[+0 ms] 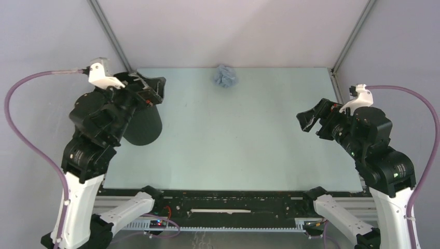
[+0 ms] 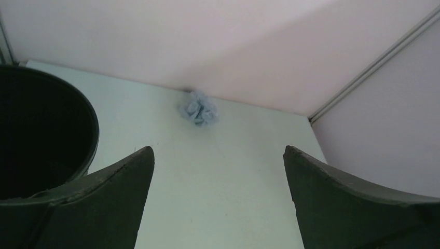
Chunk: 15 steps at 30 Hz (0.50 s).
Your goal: Put the trash bags into the trash bin
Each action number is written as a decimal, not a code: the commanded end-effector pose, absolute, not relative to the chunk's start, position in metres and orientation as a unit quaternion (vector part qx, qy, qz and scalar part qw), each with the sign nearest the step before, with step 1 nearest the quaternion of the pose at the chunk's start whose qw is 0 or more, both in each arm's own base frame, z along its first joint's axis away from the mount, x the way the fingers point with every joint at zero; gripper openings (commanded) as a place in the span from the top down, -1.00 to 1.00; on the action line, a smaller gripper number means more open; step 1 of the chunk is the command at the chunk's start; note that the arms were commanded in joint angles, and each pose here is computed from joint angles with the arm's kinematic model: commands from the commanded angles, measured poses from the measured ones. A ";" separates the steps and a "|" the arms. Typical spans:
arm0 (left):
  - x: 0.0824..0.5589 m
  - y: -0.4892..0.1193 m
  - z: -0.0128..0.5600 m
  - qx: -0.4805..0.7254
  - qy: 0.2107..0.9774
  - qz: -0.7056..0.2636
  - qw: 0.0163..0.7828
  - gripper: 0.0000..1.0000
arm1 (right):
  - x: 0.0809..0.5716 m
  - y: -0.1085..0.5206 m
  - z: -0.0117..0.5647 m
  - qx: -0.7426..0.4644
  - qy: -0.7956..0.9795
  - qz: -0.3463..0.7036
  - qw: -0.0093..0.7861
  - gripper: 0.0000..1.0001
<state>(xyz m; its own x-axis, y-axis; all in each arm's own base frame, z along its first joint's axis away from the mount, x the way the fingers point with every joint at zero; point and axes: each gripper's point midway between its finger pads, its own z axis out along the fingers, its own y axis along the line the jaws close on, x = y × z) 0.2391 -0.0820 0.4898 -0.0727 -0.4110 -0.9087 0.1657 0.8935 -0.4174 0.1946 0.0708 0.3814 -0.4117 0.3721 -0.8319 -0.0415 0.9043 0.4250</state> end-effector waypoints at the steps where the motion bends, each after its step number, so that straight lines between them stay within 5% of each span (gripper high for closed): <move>1: 0.257 -0.078 0.465 -0.130 0.716 -0.174 0.663 -0.99 | 0.193 0.080 0.371 0.098 0.830 0.208 0.508 -0.99; 15: 0.323 -0.145 0.368 -0.109 0.793 -0.094 0.592 -0.99 | 0.185 0.106 0.361 0.071 0.833 0.269 0.478 -0.99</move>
<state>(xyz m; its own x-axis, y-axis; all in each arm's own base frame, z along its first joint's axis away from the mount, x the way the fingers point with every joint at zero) 0.3014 -0.1317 0.3858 -0.2696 -0.2714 -0.9239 -0.0057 0.9599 -0.2803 0.1883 0.0966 0.3501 -0.5411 0.3517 -0.7638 -0.0920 0.8781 0.4695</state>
